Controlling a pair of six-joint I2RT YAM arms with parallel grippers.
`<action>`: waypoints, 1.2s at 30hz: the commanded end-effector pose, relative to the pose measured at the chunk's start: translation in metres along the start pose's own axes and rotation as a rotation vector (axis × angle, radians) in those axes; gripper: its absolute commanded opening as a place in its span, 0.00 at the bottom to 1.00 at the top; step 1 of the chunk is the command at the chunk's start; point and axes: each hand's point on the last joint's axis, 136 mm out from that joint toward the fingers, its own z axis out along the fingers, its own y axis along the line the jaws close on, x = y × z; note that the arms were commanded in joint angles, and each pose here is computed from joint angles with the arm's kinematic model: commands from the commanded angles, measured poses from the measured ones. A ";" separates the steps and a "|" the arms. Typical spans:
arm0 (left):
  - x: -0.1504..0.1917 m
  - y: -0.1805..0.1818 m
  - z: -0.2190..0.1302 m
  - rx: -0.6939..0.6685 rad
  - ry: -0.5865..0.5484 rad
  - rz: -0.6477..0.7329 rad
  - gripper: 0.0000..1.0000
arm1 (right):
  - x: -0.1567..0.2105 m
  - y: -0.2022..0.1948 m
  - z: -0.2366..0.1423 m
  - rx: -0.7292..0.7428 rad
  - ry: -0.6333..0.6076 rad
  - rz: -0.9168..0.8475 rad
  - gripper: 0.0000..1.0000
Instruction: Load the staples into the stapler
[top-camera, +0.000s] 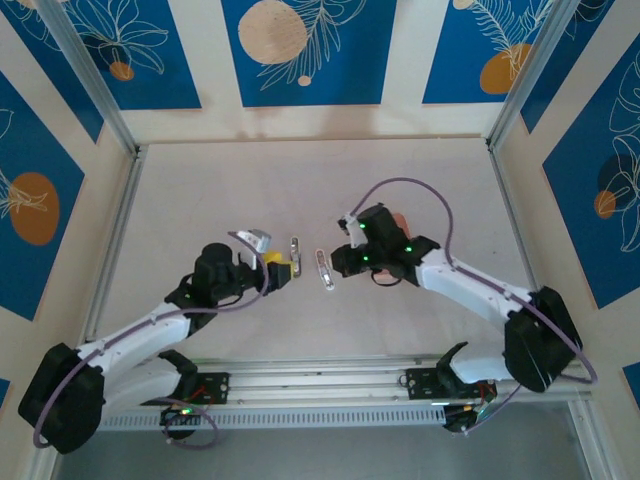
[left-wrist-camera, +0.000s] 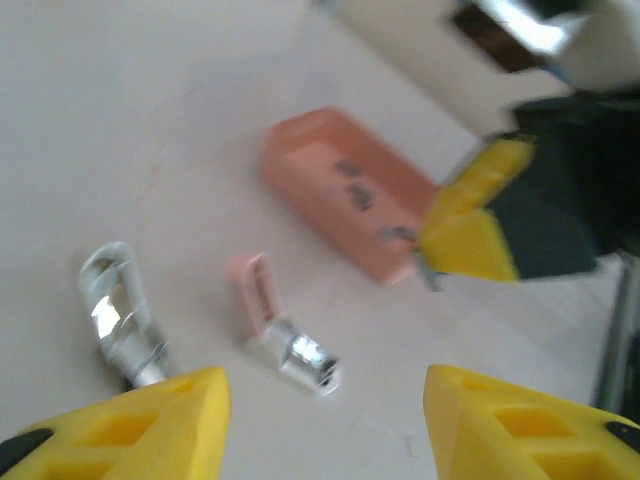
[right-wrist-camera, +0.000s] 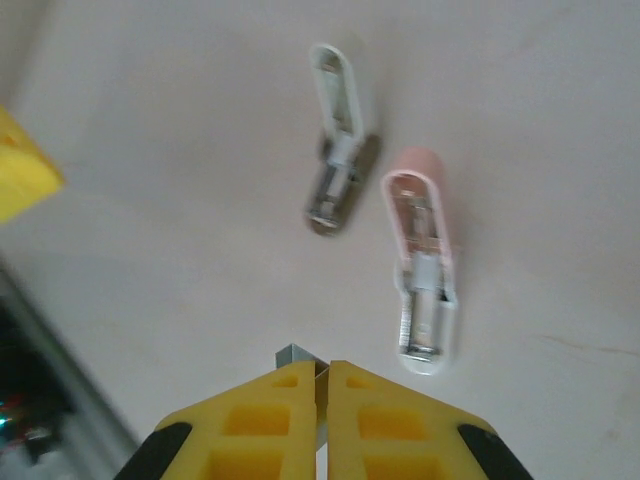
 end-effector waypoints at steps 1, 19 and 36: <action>-0.024 -0.059 -0.011 0.237 -0.170 0.390 0.56 | -0.006 0.053 -0.023 -0.360 -0.040 -0.038 0.09; -0.030 -0.101 -0.012 0.265 -0.315 0.877 0.60 | 0.005 0.086 -0.060 -0.716 0.014 -0.027 0.09; -0.033 -0.108 -0.003 0.302 -0.371 0.938 0.49 | 0.005 0.095 -0.062 -0.757 0.023 -0.030 0.09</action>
